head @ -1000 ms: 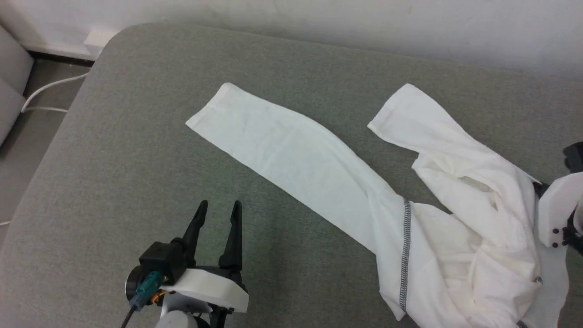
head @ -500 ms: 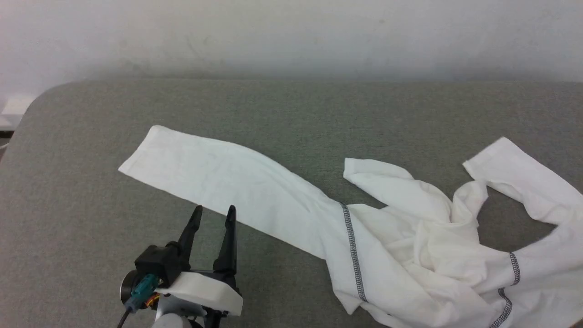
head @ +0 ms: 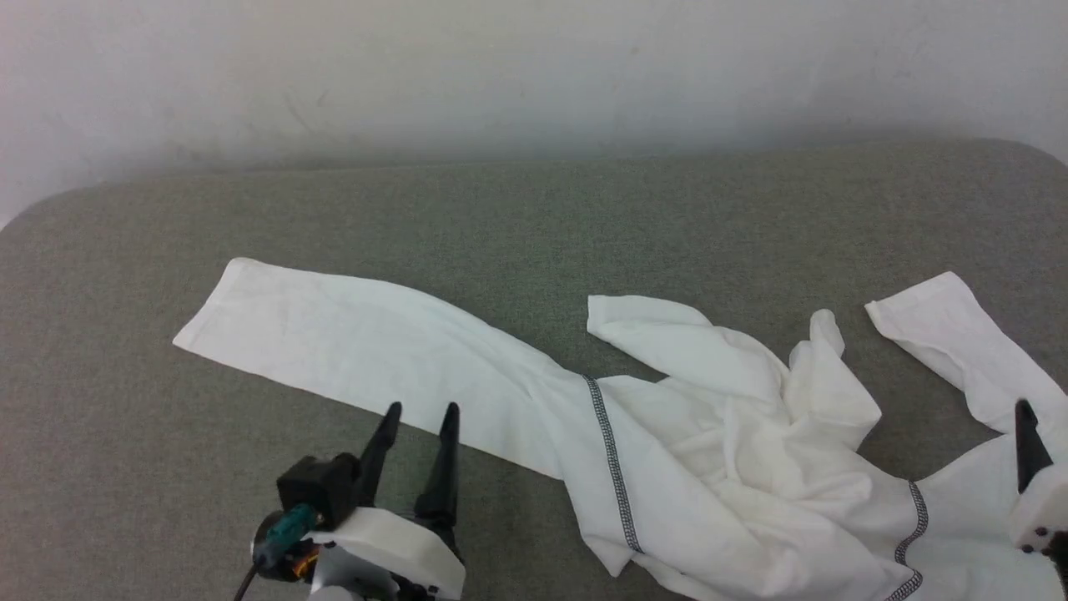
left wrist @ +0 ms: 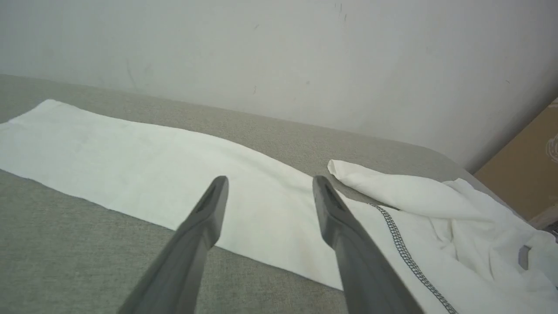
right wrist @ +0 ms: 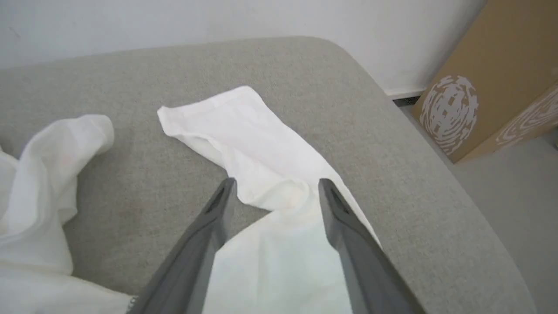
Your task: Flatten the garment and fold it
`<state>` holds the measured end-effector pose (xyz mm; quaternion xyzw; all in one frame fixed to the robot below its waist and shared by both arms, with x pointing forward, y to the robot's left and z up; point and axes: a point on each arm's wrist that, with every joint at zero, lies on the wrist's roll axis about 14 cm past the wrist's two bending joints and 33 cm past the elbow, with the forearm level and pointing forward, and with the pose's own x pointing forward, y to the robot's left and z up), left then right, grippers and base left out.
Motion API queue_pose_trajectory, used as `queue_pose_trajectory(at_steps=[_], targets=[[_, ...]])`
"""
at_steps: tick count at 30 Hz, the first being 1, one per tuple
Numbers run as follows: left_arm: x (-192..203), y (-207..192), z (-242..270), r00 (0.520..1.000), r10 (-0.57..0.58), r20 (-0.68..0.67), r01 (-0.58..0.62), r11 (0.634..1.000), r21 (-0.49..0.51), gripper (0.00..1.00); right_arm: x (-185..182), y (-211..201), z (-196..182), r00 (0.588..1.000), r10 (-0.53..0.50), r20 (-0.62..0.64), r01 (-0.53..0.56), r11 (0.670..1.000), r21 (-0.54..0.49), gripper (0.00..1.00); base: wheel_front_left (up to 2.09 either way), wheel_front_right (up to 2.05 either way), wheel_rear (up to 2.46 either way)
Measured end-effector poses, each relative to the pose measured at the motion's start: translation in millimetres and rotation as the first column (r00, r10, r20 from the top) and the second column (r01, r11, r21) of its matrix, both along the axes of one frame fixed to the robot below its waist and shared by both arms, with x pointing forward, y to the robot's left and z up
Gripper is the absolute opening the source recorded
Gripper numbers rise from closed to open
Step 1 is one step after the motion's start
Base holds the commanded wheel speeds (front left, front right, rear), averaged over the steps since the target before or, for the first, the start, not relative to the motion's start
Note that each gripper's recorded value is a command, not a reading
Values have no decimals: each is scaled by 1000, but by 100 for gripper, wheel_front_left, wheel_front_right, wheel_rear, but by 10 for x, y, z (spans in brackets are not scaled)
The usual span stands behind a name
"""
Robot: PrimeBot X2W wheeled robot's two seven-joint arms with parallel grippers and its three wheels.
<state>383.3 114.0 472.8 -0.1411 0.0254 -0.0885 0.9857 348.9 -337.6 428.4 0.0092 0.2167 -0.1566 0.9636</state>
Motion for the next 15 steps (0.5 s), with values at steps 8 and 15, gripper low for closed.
queue_pose_trajectory(at_steps=[8, 15], targets=[[-205, -566, -477, 915, -236, -328, 239, 970, -31, 100, 366, 505, 845, 926, 140, 351, -124, 990, -68, 100, 0, 0, 0], [-180, -764, -706, 815, -281, -507, 336, 942, 18, 100, 379, 765, 964, 897, 193, 398, -174, 981, -84, 100, 0, 0, 0]])
